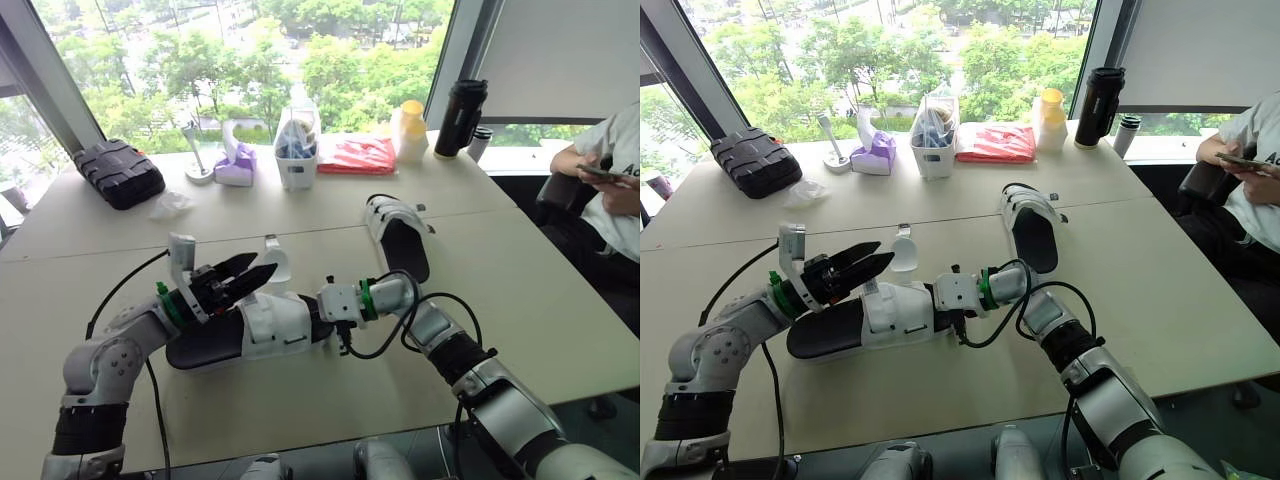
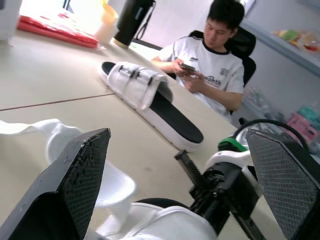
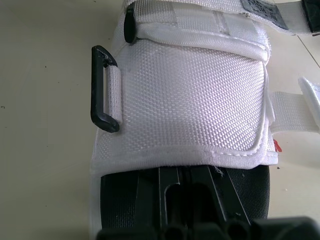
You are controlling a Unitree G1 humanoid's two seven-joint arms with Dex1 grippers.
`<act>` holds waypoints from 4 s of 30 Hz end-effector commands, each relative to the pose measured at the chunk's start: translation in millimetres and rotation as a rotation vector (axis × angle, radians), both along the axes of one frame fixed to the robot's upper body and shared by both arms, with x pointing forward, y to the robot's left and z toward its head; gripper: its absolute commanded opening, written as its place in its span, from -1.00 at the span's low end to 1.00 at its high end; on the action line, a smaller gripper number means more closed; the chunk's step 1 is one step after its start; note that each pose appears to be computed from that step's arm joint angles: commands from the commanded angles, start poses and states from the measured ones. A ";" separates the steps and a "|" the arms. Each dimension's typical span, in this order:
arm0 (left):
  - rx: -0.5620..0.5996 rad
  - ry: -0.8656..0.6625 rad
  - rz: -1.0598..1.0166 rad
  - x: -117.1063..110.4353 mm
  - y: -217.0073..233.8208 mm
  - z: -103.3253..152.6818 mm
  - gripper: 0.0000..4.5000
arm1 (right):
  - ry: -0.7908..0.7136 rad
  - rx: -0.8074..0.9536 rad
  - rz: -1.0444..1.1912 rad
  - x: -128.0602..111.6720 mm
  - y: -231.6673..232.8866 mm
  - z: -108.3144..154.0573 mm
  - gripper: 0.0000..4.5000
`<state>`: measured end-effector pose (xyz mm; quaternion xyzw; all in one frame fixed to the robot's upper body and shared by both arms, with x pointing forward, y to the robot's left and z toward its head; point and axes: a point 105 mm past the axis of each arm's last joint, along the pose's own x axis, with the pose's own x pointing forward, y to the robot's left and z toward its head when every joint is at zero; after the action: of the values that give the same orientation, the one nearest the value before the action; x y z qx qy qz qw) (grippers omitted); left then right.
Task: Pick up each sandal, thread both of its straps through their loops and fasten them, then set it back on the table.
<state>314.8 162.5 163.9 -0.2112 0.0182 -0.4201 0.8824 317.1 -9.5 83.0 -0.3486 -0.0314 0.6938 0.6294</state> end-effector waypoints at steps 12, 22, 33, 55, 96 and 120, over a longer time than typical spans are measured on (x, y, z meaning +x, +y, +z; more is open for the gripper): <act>0.043 0.144 0.127 4.7 31.6 -25.9 0.98 | 0.049 -0.110 -0.025 -3.1 -9.0 -28.7 -1.00; 0.006 0.201 0.138 4.5 33.2 -37.8 0.98 | 0.045 -0.108 -0.023 -3.1 -7.0 -29.0 -1.00; -0.013 0.207 0.074 4.2 26.4 -34.9 -0.97 | 0.041 -0.115 -0.027 -1.7 -9.8 -29.2 -1.00; -0.234 -0.027 -0.246 -21.2 1.1 43.5 -0.97 | 0.041 -0.113 -0.024 -1.3 -8.7 -28.4 -1.00; 0.249 0.257 -0.030 3.8 15.8 -82.2 -0.97 | 0.032 -0.116 -0.021 -3.1 -8.0 -29.3 -1.00; 0.577 0.321 -0.041 8.9 26.3 -94.4 -0.97 | 0.032 -0.112 -0.030 -2.0 -7.3 -29.5 -1.00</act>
<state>330.6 177.7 97.4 -0.0418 0.2233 -0.4068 0.8848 317.1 -6.6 81.2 -0.3623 -0.0369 0.6888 0.6268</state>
